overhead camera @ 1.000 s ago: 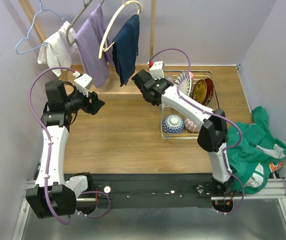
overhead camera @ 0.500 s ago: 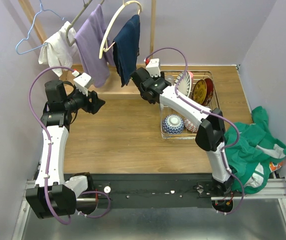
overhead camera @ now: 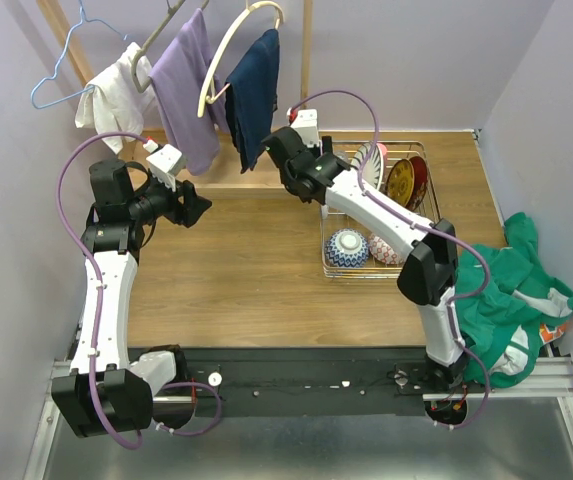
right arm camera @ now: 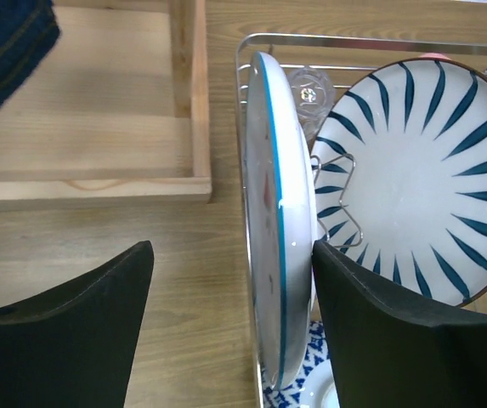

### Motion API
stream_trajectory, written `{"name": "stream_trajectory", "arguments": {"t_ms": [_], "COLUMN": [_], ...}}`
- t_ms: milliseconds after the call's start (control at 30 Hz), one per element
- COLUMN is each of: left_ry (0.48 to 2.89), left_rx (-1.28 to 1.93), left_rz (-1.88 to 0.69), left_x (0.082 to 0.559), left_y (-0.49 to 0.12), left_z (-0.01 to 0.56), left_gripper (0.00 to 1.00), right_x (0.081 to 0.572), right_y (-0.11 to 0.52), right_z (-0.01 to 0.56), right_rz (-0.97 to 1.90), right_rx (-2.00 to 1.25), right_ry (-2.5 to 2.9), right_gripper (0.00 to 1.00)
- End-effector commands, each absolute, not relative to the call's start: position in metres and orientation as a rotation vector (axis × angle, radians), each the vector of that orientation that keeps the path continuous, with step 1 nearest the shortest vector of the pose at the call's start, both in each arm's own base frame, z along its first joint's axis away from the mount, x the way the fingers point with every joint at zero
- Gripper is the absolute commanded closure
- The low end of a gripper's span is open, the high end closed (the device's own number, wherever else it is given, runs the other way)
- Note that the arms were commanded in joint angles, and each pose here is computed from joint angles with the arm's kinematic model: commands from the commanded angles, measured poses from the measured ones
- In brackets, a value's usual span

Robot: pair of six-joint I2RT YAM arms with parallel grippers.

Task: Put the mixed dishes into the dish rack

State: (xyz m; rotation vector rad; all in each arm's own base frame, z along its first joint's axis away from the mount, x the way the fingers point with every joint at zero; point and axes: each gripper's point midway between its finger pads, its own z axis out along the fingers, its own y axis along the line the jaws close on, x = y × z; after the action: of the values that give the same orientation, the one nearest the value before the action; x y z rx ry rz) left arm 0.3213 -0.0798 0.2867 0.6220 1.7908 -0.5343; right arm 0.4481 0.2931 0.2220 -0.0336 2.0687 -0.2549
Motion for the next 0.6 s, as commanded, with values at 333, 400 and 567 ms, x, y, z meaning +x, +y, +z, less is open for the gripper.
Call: {"name": "stream_trajectory", "arguments": {"t_ms": [333, 400, 567], "left_ry": [1.739, 1.738, 1.749], "left_rx": [0.640, 0.640, 0.634], "left_rz": [-0.548, -0.547, -0.517], "left_x": [0.314, 0.313, 0.312], "left_y": [-0.086, -0.086, -0.082], "left_z": [0.303, 0.304, 0.306], "left_gripper": [0.30, 0.30, 0.27], "right_x": [0.424, 0.422, 0.410], "right_y": [0.317, 0.318, 0.312], "right_z": [0.280, 0.288, 0.316], "right_rz": [-0.045, -0.036, -0.015], "right_rx": [-0.062, -0.068, -0.138], "right_ry": [2.005, 1.992, 1.948], "right_gripper": [0.14, 0.14, 0.02]}}
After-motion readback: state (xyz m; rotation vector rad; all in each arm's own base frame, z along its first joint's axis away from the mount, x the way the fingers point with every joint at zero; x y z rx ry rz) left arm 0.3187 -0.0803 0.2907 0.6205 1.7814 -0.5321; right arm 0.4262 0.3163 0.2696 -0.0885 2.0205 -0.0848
